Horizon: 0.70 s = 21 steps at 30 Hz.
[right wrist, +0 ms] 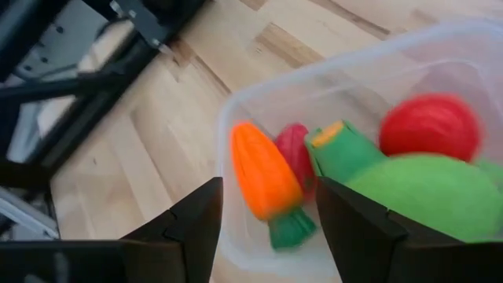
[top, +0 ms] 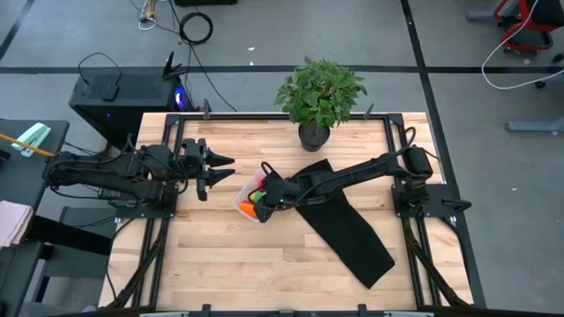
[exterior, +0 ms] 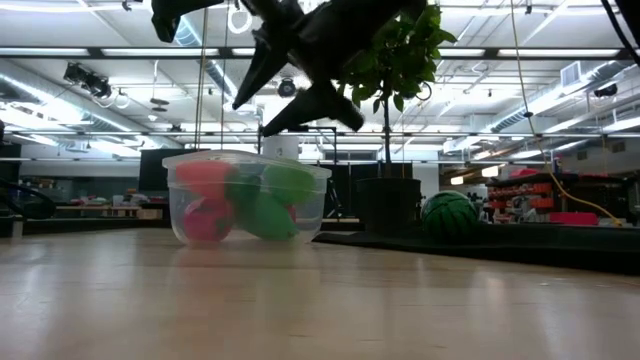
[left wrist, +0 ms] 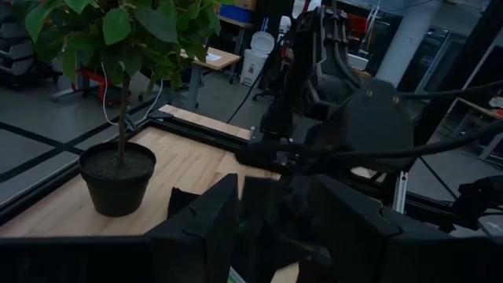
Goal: Pick and placing Produce into tupperware
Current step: Put the green watermelon into the transparent bin
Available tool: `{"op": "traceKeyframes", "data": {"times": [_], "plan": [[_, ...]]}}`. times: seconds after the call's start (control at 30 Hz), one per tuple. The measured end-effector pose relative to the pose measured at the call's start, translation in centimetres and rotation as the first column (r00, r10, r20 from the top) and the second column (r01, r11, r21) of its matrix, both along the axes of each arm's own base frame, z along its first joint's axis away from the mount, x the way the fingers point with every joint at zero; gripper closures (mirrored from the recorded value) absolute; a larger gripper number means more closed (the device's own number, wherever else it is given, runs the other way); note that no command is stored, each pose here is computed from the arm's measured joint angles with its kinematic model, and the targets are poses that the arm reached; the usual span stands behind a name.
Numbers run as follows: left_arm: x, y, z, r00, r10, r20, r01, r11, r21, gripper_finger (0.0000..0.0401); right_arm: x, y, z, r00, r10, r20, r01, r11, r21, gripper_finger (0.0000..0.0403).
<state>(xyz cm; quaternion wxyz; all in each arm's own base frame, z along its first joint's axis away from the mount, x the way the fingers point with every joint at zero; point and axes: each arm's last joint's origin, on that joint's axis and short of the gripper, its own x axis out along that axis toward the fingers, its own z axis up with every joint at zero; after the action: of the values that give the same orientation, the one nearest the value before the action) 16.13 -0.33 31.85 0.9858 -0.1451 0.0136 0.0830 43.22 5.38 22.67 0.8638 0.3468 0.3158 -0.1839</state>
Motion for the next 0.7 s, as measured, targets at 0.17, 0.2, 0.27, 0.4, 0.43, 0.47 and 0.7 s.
{"op": "traceKeyframes", "data": {"times": [0.17,0.2,0.27,0.4,0.43,0.47,0.7], "plan": [[0.0,0.0,0.0,1.0,0.0,0.001,0.0,1.0,0.0,0.0223,-2.3,0.7,0.5,0.985,0.006,-0.173,-0.014,0.999,-0.04,0.0196],[0.0,0.0,0.0,1.0,0.0,0.0,0.0,1.0,0.0,0.0223,-2.9,0.8,0.6,0.979,-0.003,-0.206,-0.007,0.999,-0.05,0.0197],[0.0,0.0,0.0,1.0,0.0,0.0,0.0,1.0,0.0,0.0225,-3.8,1.1,1.3,0.971,-0.031,-0.237,0.014,0.997,-0.072,0.0197],[0.0,0.0,0.0,1.0,0.0,0.001,0.0,1.0,0.0,0.0228,-5.3,1.5,2.6,0.962,-0.09,-0.257,0.062,0.991,-0.116,0.0197],[0.0,0.0,0.0,1.0,0.0,0.001,0.0,1.0,0.0,0.0228,-5.6,1.6,2.8,0.959,-0.103,-0.264,0.072,0.99,-0.125,0.0197],[0.0,0.0,0.0,1.0,0.0,0.001,0.0,1.0,0.0,0.0227,-6.0,1.7,3.0,0.954,-0.112,-0.278,0.076,0.988,-0.137,0.0197],[0.0,0.0,0.0,1.0,0.0,0.001,0.0,1.0,-0.002,0.0224,-9.1,2.8,3.5,0.887,-0.124,-0.444,0.045,0.982,-0.185,0.0187]]}}
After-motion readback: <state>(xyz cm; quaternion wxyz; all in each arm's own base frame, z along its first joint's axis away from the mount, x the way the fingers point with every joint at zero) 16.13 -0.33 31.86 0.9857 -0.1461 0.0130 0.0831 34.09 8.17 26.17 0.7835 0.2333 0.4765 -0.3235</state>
